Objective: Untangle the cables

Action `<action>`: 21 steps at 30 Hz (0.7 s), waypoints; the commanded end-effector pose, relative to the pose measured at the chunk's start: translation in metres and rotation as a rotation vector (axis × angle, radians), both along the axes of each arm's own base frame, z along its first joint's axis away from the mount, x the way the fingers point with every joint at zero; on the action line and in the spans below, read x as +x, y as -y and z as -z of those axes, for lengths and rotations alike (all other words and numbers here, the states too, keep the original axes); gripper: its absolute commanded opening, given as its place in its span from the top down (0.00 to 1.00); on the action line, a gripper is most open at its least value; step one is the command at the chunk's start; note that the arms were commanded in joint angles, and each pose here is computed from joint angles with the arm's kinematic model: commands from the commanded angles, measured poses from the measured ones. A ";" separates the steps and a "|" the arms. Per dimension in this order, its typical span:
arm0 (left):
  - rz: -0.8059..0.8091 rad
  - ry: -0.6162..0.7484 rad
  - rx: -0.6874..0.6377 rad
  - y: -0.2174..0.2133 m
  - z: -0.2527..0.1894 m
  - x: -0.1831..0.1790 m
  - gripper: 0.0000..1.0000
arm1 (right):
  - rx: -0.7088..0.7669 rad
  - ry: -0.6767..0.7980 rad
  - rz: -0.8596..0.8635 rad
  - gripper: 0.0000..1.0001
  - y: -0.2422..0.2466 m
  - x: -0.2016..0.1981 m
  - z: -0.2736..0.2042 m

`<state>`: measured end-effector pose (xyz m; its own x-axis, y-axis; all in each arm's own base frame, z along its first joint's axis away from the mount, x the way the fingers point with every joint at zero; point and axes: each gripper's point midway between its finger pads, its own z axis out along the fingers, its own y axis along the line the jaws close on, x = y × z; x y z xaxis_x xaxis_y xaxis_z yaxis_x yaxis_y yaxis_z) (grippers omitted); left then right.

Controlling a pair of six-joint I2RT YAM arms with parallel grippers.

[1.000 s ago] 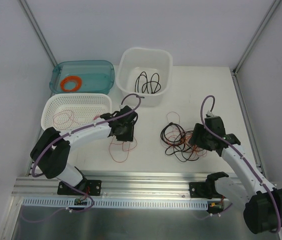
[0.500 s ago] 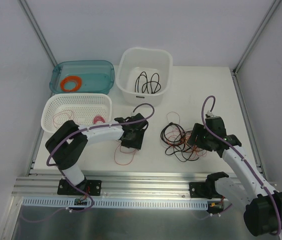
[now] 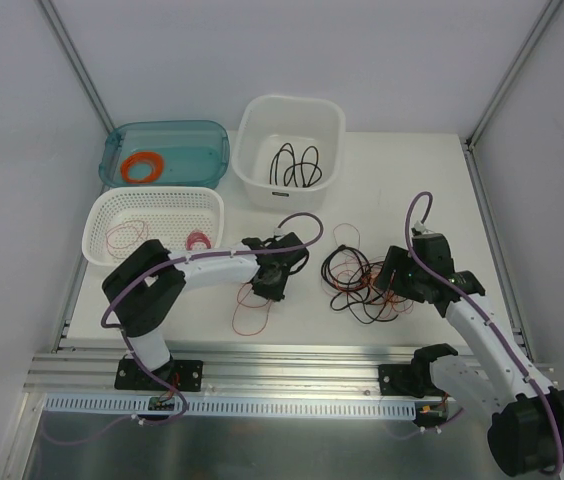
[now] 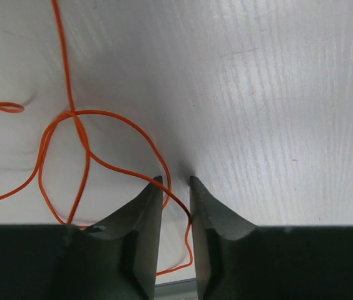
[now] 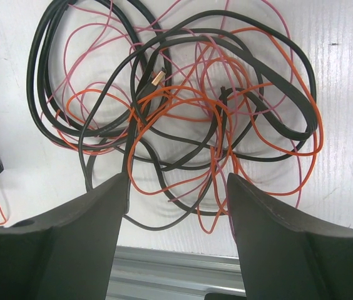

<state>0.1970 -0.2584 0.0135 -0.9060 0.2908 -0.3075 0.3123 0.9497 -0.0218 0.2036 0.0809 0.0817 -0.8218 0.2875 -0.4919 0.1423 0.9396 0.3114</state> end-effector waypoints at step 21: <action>0.012 0.183 -0.184 0.026 -0.104 0.027 1.00 | 0.011 0.068 0.009 0.30 0.004 -0.006 -0.022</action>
<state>0.2074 -0.2750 0.0611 -0.8816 0.2613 -0.3930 0.3173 0.9446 -0.0839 0.1975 0.0791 0.0938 -0.7979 0.2936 -0.5264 0.1283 0.9360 0.3277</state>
